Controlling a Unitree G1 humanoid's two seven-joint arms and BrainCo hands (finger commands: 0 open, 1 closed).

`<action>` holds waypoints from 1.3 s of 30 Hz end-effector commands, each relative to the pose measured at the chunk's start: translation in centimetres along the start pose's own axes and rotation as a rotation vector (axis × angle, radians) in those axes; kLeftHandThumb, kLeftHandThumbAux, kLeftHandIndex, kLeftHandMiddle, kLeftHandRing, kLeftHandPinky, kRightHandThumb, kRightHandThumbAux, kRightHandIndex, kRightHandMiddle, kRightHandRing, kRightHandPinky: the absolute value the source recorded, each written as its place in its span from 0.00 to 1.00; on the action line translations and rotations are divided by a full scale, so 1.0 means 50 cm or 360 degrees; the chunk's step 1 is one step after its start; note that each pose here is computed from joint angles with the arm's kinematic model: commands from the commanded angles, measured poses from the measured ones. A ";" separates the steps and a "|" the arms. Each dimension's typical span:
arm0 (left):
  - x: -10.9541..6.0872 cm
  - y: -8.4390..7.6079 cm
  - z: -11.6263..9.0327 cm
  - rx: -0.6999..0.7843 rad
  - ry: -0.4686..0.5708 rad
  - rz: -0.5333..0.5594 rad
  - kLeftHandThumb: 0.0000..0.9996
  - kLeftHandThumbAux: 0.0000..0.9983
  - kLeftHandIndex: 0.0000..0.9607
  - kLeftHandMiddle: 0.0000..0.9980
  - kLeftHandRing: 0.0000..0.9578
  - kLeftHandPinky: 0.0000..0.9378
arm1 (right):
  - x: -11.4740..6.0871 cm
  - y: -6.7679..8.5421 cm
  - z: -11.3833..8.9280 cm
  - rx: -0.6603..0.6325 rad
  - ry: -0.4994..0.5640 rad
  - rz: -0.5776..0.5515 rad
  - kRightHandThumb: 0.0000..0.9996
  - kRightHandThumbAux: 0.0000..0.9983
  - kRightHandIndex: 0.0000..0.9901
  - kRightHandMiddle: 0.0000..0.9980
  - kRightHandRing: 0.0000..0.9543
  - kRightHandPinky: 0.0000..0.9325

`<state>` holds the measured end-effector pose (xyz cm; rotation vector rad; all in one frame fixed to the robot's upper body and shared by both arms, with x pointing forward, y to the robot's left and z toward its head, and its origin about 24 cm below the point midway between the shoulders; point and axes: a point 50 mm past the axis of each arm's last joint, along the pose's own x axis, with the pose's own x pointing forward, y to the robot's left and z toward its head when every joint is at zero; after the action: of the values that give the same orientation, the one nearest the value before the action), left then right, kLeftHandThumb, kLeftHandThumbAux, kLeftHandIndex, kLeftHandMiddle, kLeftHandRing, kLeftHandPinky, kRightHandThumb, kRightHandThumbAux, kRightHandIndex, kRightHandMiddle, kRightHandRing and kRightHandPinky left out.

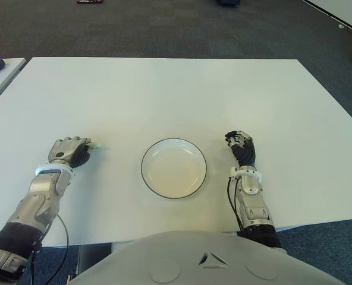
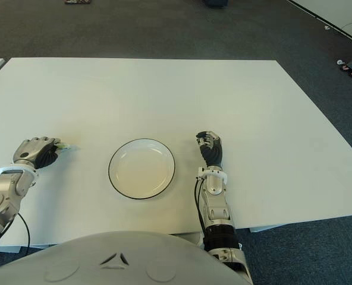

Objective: Put the toothpaste on the table into the plate.

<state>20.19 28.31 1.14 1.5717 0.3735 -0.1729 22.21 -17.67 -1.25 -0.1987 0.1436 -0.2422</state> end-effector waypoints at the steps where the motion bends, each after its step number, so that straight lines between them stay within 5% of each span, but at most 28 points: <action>1: 0.000 0.010 0.013 -0.0074 -0.0062 0.0109 0.84 0.67 0.44 0.59 0.75 0.75 | 0.005 0.003 0.002 0.0016 -0.0011 -0.0008 0.71 0.73 0.43 0.45 0.44 0.44; 10: 0.009 0.061 0.026 -0.0162 -0.0165 0.0264 0.85 0.67 0.44 0.60 0.76 0.75 | 0.007 0.005 0.000 0.0025 -0.0017 -0.0012 0.71 0.73 0.43 0.46 0.45 0.46; 18: 0.014 0.140 0.053 -0.0267 -0.0318 0.0384 0.84 0.67 0.44 0.59 0.76 0.76 | 0.011 0.010 0.000 0.0035 -0.0033 -0.0009 0.71 0.73 0.43 0.46 0.45 0.45; 28: 0.033 0.218 0.119 -0.0258 -0.0594 0.0533 0.84 0.67 0.44 0.59 0.77 0.78 | 0.016 0.015 0.000 0.0047 -0.0035 0.0005 0.71 0.73 0.43 0.45 0.44 0.44; 39: 0.045 0.260 0.181 -0.0316 -0.0937 0.0634 0.84 0.67 0.43 0.57 0.77 0.78 | 0.017 0.018 0.001 0.0053 -0.0041 0.0019 0.71 0.73 0.43 0.46 0.44 0.45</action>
<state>27.38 20.59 12.35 1.3349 -0.3551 -0.2288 23.07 -17.14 -1.43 -0.1810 0.1157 -0.2342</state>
